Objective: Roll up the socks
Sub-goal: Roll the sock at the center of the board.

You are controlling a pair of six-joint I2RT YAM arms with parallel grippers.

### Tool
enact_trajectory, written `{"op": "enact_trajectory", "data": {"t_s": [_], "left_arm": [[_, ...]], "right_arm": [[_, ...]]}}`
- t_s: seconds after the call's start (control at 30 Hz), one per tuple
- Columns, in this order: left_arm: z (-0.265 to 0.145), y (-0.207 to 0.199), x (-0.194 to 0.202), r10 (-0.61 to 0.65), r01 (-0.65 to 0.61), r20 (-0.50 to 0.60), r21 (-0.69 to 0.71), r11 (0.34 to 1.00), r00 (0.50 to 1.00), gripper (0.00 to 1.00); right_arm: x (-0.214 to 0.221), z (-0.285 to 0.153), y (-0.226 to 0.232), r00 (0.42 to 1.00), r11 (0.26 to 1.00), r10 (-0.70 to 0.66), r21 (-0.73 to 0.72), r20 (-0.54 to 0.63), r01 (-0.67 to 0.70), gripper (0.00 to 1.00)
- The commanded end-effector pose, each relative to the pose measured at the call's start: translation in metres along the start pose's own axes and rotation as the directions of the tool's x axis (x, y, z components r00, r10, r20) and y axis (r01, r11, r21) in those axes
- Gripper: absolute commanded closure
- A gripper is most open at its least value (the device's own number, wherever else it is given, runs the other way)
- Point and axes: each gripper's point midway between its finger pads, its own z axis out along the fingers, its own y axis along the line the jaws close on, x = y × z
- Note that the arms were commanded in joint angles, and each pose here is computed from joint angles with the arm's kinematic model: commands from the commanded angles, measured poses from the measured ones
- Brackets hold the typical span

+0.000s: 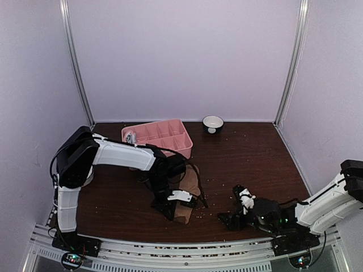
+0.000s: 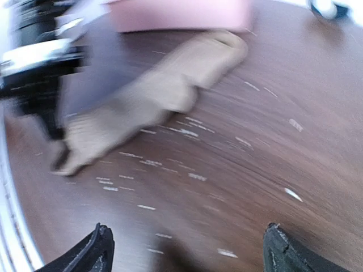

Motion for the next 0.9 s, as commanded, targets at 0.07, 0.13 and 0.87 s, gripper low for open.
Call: {"op": "enact_trajectory", "data": {"t_s": [0.07,0.13,0.87], "left_arm": [[0.01,-0.013,0.012,-0.162,0.168,-0.046,0.198,0.966,0.986,1.0],[0.011,-0.012,0.012,-0.178,0.186,-0.054,0.221,0.958,0.983,1.0],[0.013,0.001,0.009,-0.193,0.205,-0.071,0.252,0.946,0.979,1.0]], "right_arm": [[-0.013,-0.002,0.07,0.892,0.894,-0.441,-0.038,0.101,0.447,0.13],[-0.011,0.005,0.099,0.834,0.832,-0.541,-0.08,0.104,0.55,0.17],[0.025,0.083,0.152,0.391,0.373,-0.92,-0.244,0.025,0.895,0.64]]}}
